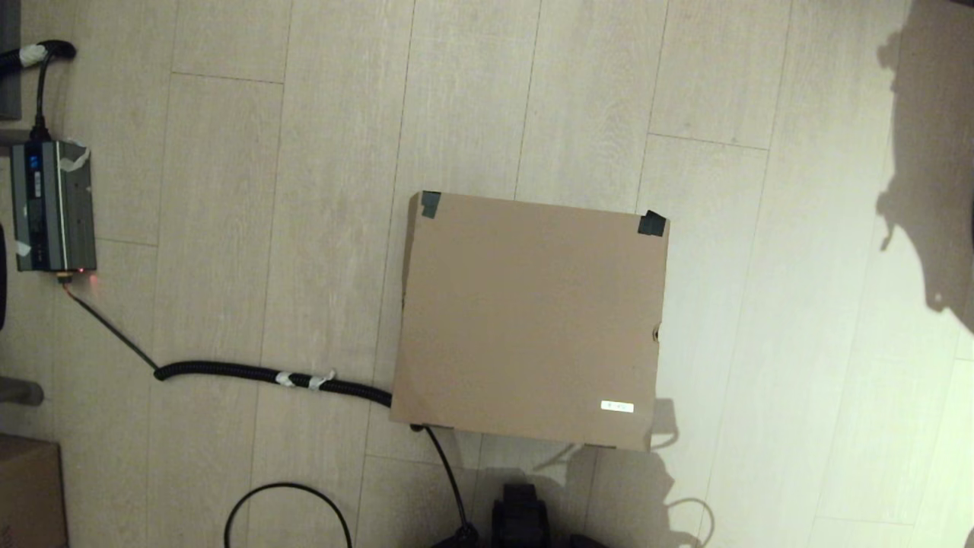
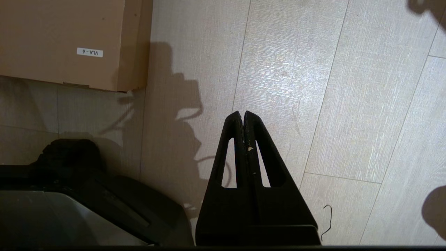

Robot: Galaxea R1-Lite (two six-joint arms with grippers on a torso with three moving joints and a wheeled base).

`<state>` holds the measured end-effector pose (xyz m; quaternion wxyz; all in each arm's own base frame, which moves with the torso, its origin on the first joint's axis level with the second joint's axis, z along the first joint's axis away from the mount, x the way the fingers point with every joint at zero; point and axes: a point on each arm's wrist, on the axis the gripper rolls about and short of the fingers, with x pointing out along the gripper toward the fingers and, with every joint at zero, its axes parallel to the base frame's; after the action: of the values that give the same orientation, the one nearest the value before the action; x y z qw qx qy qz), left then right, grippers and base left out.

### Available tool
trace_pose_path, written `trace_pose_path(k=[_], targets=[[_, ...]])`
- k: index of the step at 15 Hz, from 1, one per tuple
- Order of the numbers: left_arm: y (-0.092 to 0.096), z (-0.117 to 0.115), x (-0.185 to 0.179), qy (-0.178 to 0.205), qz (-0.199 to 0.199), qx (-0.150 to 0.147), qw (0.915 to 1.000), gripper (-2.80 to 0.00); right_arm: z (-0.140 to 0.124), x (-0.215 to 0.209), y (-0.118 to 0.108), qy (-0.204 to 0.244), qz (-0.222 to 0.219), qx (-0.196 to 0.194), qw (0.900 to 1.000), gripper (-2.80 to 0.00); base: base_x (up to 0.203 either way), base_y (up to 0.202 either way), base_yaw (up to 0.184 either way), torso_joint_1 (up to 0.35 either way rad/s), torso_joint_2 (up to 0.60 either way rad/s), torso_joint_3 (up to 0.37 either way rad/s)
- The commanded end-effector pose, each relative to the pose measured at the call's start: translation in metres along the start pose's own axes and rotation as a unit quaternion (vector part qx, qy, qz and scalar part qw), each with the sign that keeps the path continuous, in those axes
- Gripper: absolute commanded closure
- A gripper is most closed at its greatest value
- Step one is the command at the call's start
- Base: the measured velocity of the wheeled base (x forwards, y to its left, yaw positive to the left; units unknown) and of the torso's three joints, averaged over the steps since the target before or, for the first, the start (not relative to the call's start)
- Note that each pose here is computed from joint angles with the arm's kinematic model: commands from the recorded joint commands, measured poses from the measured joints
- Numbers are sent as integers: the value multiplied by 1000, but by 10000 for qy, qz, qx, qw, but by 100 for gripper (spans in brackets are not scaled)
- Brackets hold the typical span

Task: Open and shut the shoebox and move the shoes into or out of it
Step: Open the shoe box

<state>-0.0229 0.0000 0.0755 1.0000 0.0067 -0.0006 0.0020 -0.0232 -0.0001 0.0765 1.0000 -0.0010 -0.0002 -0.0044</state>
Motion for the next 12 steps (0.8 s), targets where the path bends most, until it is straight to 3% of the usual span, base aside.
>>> trace_pose_path(k=[1, 6, 8, 10, 12], targets=[[0, 0, 0, -1, 3, 2, 10000, 0, 0, 0, 0, 10, -2, 2, 10000, 0, 0, 0, 0, 0, 0, 0], [0, 0, 0, 6, -6, 34, 10000, 0, 0, 0, 0, 1, 30, -129, 9999, 0, 0, 0, 0, 0, 0, 0], [0, 0, 0, 8, -69, 300, 9995, 0, -1, 0, 0, 18, 21, -128, 9999, 0, 0, 0, 0, 0, 0, 0], [-1, 1, -1, 42, -136, 330, 9994, 0, 16, -4, 0, -166, 8, -51, 9998, 0, 0, 0, 0, 0, 0, 0], [-1, 28, -5, -79, -296, 324, 9990, 0, 45, 1, 0, 84, 28, 107, 9999, 0, 0, 0, 0, 0, 0, 0]])
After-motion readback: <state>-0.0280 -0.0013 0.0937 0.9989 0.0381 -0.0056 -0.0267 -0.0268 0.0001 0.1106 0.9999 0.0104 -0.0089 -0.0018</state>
